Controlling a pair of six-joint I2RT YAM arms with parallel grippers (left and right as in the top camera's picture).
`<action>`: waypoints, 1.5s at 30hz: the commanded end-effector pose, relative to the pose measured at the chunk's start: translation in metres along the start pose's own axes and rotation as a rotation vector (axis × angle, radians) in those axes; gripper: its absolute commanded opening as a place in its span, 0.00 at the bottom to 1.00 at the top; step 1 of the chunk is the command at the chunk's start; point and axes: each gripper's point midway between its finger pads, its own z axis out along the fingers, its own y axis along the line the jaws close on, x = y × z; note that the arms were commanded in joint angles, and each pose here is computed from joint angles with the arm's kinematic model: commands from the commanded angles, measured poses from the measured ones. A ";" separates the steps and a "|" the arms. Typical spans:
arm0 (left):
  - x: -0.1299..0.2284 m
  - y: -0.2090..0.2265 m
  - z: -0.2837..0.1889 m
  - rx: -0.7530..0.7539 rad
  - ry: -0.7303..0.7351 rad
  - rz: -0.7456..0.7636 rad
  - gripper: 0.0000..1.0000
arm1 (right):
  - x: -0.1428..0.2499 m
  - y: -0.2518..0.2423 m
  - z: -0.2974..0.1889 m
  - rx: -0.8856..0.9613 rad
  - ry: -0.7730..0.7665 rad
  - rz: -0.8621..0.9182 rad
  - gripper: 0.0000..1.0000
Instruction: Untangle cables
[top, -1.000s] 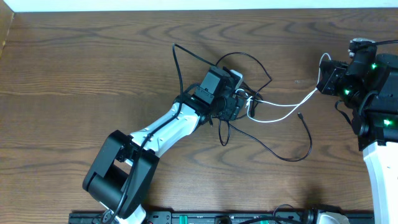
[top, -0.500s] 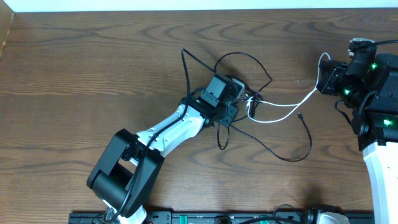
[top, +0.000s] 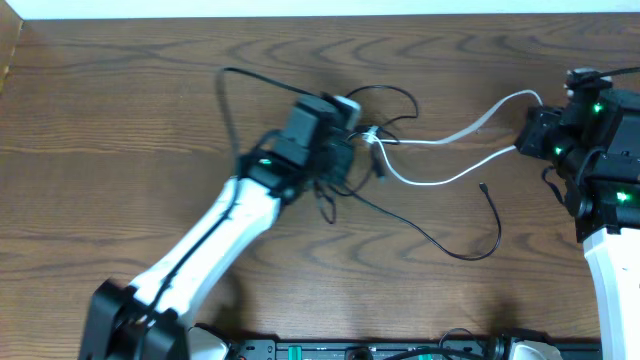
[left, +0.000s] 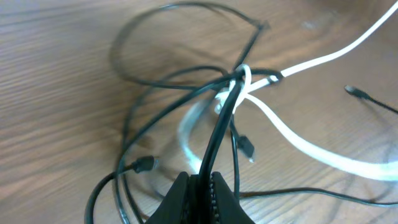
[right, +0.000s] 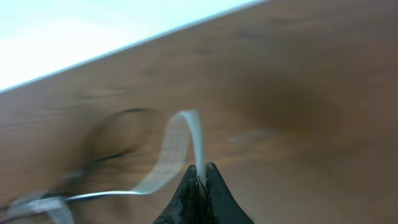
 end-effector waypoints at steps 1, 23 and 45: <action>-0.016 0.032 -0.029 -0.063 -0.060 -0.093 0.08 | -0.014 -0.065 -0.016 0.379 -0.075 -0.005 0.01; -0.010 0.148 -0.072 -0.301 -0.150 -0.538 0.08 | -0.025 -0.173 -0.056 0.634 -0.165 0.257 0.01; 0.005 0.080 -0.049 -0.199 -0.016 -0.345 0.07 | 0.017 0.036 -0.007 -0.403 0.097 -0.154 0.72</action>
